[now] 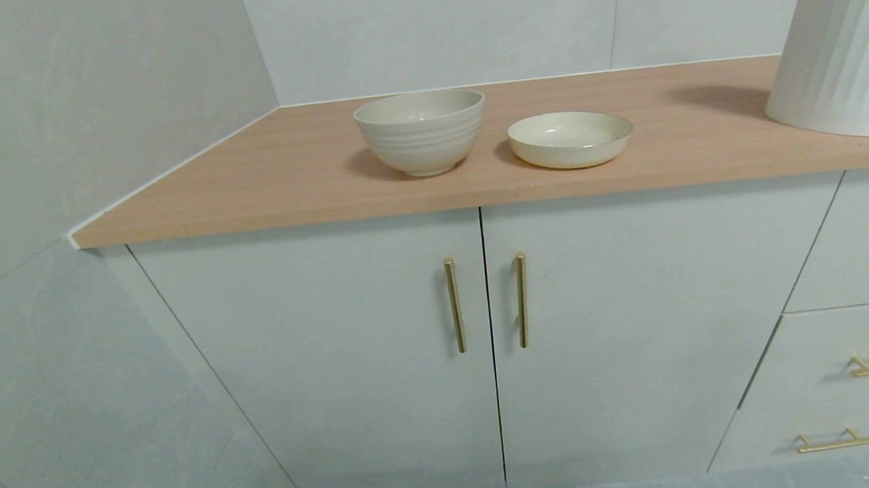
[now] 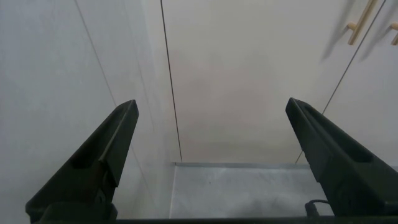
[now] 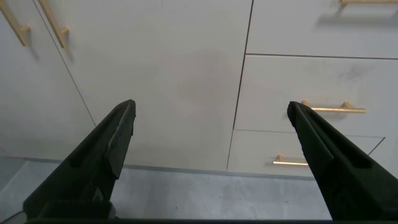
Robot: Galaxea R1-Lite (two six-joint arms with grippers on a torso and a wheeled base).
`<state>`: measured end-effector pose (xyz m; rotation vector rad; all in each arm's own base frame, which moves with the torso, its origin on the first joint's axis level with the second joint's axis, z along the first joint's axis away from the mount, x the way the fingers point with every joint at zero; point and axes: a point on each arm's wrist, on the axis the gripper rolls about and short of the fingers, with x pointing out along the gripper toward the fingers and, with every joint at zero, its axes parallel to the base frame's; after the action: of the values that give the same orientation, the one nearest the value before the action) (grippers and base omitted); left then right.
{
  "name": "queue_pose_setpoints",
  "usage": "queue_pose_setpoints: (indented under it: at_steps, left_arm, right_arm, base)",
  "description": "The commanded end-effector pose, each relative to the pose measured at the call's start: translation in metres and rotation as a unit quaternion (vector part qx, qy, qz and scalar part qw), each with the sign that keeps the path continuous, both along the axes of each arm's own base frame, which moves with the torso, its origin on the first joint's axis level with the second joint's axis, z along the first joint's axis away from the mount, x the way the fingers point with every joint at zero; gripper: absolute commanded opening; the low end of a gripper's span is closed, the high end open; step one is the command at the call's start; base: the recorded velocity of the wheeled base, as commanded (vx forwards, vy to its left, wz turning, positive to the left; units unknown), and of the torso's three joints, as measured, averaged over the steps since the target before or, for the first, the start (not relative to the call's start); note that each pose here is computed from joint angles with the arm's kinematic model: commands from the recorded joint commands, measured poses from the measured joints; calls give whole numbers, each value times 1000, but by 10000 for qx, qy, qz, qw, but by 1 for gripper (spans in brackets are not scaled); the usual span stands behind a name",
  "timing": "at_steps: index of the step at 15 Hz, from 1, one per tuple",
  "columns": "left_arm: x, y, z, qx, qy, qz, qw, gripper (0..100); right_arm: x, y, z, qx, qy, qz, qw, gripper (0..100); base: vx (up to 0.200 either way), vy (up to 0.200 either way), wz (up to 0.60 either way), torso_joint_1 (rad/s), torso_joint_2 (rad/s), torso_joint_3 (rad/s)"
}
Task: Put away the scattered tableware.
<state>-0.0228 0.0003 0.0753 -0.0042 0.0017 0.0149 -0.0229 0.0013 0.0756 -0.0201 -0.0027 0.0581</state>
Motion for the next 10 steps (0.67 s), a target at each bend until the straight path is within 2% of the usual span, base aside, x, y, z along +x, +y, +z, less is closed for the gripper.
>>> queue_pose_setpoints:
  at_steps: [1, 5, 7, 10]
  left_arm:
    - [0, 0, 0, -2, -1, 2, 10000, 100]
    - [0, 0, 0, 90, 1, 2, 10000, 100]
    - [0, 0, 0, 83, 0, 2, 10000, 100]
    - [0, 0, 0, 75, 0, 2, 10000, 100]
  right_arm:
    - [0, 0, 0, 0, 3, 1, 10000, 100]
    - [0, 0, 2, -46, -38, 1, 10000, 100]
    - [-11, 0, 44, 191, -504, 149, 9984, 100]
    - [1, 1, 51, 84, 76, 859, 9962, 100]
  base:
    - [0, 0, 0, 0, 0, 0]
    - [0, 0, 0, 0, 0, 0]
    - [0, 0, 0, 0, 0, 0]
    - [0, 0, 0, 0, 0, 0]
